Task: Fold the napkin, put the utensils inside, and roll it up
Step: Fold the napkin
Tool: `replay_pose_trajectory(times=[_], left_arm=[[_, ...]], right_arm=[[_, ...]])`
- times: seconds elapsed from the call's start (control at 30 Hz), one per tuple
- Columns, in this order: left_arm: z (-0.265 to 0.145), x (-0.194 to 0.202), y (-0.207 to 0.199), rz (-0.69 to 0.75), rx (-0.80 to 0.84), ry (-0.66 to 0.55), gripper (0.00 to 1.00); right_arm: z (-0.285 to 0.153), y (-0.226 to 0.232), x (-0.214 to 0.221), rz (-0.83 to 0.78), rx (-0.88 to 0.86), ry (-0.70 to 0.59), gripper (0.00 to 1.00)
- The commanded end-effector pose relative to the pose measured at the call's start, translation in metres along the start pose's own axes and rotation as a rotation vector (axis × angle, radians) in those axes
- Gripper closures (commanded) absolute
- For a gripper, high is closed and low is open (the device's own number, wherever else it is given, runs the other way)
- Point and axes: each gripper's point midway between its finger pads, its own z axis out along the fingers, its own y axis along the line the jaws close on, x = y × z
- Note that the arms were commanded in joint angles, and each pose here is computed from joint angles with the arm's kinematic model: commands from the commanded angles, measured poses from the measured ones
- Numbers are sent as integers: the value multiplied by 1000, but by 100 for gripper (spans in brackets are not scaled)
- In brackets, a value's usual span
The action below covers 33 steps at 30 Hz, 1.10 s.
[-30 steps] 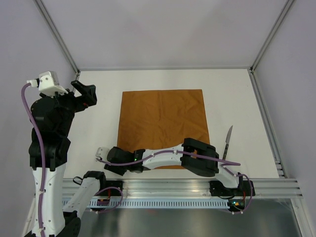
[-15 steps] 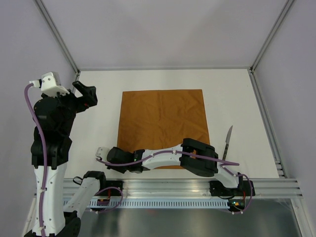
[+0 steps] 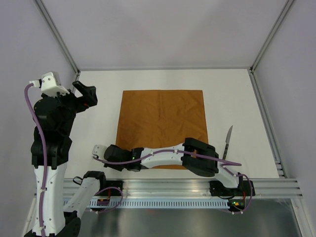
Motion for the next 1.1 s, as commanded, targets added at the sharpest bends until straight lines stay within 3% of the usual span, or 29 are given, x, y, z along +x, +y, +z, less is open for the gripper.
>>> replay_pose_trajectory(times=[0.0,0.4,1.07], left_arm=[[2,-1,3,-2,-17,-13,0],[13,7,-1,-28,5,7,0],[39,23,-10,-62,47,47,0]], right_arm=[[-30,-11,-49,-11,37,-99,93],[-65,-98,-54,47,172,-120,99],[-151,-326,37,320,496,-68,99]])
